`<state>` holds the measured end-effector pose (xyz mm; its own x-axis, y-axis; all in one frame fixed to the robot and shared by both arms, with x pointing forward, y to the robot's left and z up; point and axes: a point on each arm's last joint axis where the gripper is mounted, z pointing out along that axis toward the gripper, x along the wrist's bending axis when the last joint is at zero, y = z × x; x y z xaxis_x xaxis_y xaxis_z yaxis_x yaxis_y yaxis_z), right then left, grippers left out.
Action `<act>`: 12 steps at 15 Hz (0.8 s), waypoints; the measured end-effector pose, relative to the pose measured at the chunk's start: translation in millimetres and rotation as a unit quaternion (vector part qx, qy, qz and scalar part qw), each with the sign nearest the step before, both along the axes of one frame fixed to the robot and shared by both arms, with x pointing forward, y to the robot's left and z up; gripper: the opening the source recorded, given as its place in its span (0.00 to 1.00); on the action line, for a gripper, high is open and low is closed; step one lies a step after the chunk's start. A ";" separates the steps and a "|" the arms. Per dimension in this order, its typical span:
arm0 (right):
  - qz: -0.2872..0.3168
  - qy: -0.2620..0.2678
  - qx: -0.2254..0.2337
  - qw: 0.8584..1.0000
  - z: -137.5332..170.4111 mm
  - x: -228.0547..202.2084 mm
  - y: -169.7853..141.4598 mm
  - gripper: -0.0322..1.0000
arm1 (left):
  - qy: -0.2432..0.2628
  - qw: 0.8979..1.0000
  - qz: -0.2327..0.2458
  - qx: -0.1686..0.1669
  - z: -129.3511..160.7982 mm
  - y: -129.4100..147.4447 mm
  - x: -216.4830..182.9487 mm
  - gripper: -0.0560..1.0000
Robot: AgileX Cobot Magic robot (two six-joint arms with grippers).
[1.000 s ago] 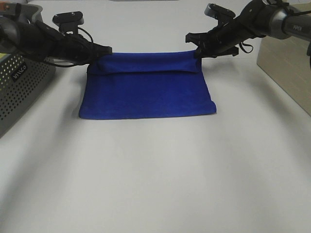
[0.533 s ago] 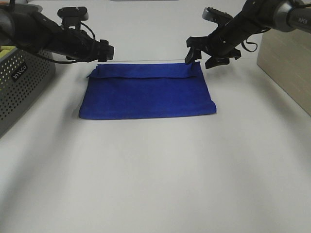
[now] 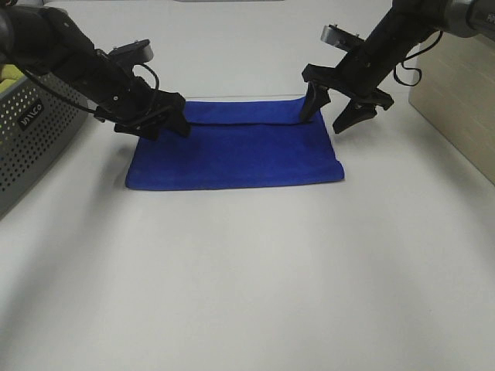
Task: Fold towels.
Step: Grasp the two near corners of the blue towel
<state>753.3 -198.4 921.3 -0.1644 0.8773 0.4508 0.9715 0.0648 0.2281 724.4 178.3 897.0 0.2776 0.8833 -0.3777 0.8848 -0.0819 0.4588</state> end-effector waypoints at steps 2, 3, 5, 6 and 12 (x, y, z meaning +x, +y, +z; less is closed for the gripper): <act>-0.003 0.021 -0.001 1.000 -0.2 -2.0 -12.2 0.71 | 0.036 0.999 0.031 0.011 1.0 10.1 -2.5 0.67; -0.012 0.023 0.000 1.000 -0.2 -0.8 -19.4 0.71 | 0.049 0.998 0.047 0.017 4.3 14.2 -4.3 0.67; -0.025 0.025 -0.001 0.999 -0.4 0.7 -29.5 0.71 | 0.066 0.994 0.079 0.040 5.8 21.3 -11.8 0.67; -0.026 0.025 -0.002 0.999 -0.4 0.8 -30.7 0.71 | 0.080 0.991 0.101 0.042 4.5 23.7 -15.7 0.66; -0.022 0.059 -0.002 0.998 -24.1 -3.9 -29.8 0.71 | 0.123 0.983 0.131 0.046 -19.7 25.7 -21.3 0.66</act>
<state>749.4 -228.2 897.2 -0.0708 0.8843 0.4615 0.9935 0.0213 0.1116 703.1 204.1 877.3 -0.0539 0.9455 -0.3210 0.9640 0.1331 0.2302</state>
